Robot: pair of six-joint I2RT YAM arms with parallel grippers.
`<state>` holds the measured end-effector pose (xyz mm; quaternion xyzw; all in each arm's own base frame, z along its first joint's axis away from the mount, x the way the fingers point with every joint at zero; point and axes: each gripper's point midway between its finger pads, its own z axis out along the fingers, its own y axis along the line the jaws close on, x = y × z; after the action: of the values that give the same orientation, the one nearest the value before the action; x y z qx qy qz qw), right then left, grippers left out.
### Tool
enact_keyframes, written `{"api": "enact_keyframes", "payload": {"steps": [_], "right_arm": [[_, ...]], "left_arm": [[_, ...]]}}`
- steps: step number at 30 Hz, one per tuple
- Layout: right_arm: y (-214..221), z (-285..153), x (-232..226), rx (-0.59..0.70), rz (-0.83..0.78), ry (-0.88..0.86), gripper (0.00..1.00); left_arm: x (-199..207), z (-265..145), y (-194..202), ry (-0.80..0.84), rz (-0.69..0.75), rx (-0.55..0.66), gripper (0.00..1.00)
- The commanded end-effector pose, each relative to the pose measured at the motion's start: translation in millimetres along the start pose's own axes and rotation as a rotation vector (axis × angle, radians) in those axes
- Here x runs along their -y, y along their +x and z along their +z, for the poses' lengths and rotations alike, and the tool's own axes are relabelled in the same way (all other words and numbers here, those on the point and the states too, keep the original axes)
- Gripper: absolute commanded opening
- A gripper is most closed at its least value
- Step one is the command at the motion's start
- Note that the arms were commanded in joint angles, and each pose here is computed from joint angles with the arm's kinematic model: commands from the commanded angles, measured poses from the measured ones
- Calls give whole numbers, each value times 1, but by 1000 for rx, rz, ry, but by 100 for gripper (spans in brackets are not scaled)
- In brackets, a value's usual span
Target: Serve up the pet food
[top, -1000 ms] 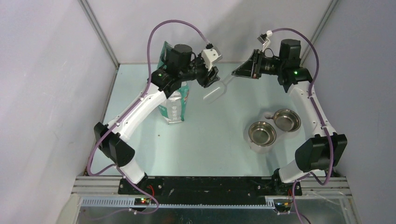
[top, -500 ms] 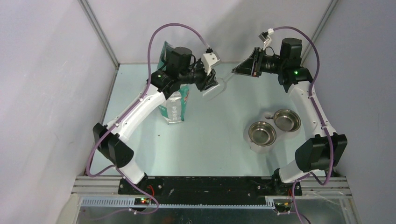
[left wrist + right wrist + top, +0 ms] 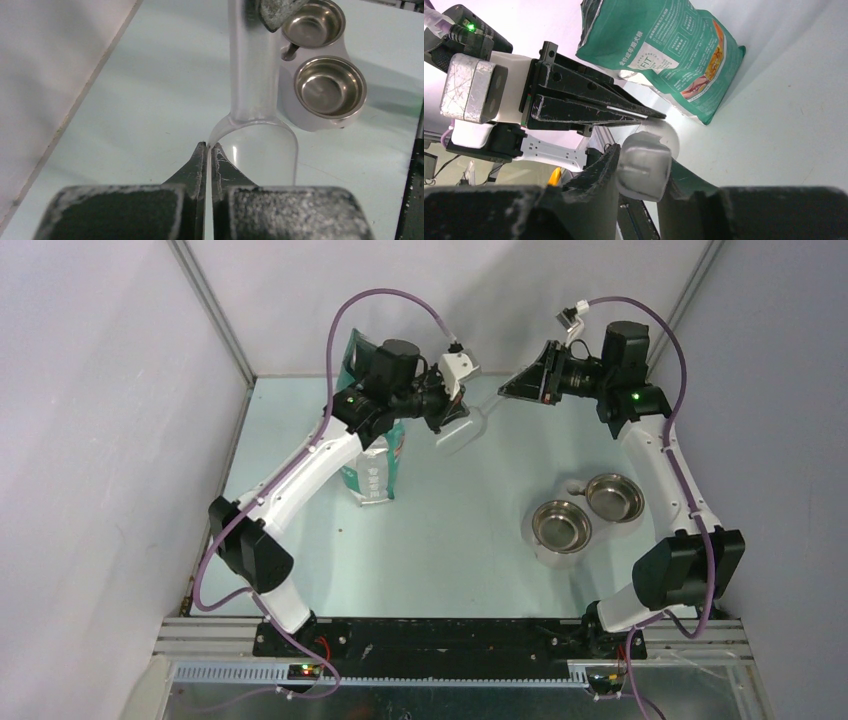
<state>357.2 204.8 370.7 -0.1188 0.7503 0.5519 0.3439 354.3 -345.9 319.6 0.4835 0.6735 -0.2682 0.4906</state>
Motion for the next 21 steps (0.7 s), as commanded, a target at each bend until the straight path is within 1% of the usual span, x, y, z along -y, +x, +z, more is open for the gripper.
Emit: {"api": "enact_keyframes", "payload": {"steps": [1,2,4,5,6,7,8,9,10,14,21], "right_arm": [[-4,-6,-20,5,-138,-25,38],[-5,-9,-18,3,-161,-17,45],[-11,-13,-14,-7,-166,-3,51],[-8,-15,-10,-26,-137,11,53],[-12,-15,-8,-30,-157,17,55],[-7,-17,-5,-57,-125,31,56],[-9,-17,-4,-69,-159,29,58],[-2,-19,-2,-98,-127,37,59],[-2,-18,-3,-110,-153,34,60],[13,-18,-1,-178,-113,40,60],[30,-11,0,-218,-90,41,61]], "left_arm": [[18,-1,-26,64,55,61,0],[18,-3,-24,62,63,53,0],[17,-6,-21,58,92,39,0],[17,-6,-19,57,110,34,0],[16,-7,-19,55,120,31,0],[16,-8,-18,55,123,27,0],[17,-8,-17,56,127,23,0],[17,-8,-16,57,128,22,0],[16,-8,-16,56,131,21,0],[14,-7,-16,46,136,16,0],[11,-7,-17,30,142,18,0]]}}
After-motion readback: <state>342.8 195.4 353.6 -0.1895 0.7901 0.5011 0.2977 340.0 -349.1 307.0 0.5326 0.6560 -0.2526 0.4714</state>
